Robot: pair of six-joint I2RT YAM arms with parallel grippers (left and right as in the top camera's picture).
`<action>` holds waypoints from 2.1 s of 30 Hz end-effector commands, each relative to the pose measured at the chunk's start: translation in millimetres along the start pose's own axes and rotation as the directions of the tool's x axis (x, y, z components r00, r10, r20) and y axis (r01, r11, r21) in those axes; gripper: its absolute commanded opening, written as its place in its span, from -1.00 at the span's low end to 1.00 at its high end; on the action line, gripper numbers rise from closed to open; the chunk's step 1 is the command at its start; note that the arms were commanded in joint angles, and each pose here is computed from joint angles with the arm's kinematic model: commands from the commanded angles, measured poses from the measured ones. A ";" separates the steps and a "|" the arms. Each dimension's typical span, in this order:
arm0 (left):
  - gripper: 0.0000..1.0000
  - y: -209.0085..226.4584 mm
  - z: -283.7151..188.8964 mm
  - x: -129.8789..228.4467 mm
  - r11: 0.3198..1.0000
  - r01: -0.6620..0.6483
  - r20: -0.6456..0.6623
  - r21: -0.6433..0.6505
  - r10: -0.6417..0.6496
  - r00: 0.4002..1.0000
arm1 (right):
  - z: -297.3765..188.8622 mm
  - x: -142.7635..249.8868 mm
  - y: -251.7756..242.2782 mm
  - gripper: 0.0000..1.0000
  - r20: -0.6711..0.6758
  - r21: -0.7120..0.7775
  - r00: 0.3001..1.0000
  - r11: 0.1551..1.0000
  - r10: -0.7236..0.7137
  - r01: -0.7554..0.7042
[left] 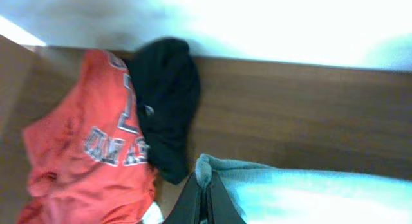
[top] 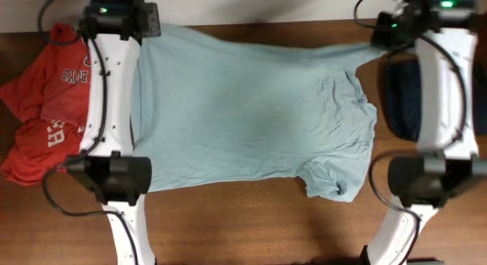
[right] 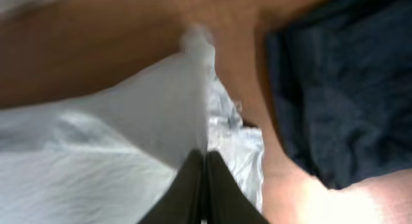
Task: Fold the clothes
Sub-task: 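Lift the t-shirt with both grippers and swing it to flatten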
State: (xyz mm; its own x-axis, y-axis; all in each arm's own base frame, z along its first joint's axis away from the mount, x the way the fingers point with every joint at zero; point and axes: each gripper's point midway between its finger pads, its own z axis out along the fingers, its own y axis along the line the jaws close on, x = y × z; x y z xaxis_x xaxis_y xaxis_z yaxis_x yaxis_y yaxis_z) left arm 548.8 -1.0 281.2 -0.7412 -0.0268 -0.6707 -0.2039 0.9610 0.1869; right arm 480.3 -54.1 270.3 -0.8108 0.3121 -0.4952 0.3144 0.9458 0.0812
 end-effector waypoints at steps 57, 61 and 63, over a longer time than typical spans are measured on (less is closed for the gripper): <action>-0.99 140.8 -422.7 42.8 0.966 0.119 0.594 0.230 -0.236 0.769 | -428.0 172.0 -63.6 -0.91 0.714 -0.189 0.687 0.982 0.134 0.005; -0.99 132.5 -400.0 42.7 0.970 0.112 0.541 0.216 -0.214 0.813 | -396.6 156.9 -58.6 -0.91 0.640 -0.164 0.760 0.986 0.113 -0.009; -0.99 127.1 -382.9 43.8 0.970 0.121 0.495 0.210 -0.212 0.843 | -379.3 147.4 -55.6 -0.92 0.599 -0.150 0.794 0.989 0.103 -0.015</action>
State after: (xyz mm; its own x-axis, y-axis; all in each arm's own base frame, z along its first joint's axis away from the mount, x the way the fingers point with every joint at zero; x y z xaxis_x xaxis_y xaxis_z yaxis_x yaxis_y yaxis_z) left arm 222.9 15.2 572.6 -0.1796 -0.0841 -0.9801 -0.1372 0.9887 -0.0597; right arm 119.0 -19.4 540.3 -0.2119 0.2780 -0.9369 0.2017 0.9505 0.2364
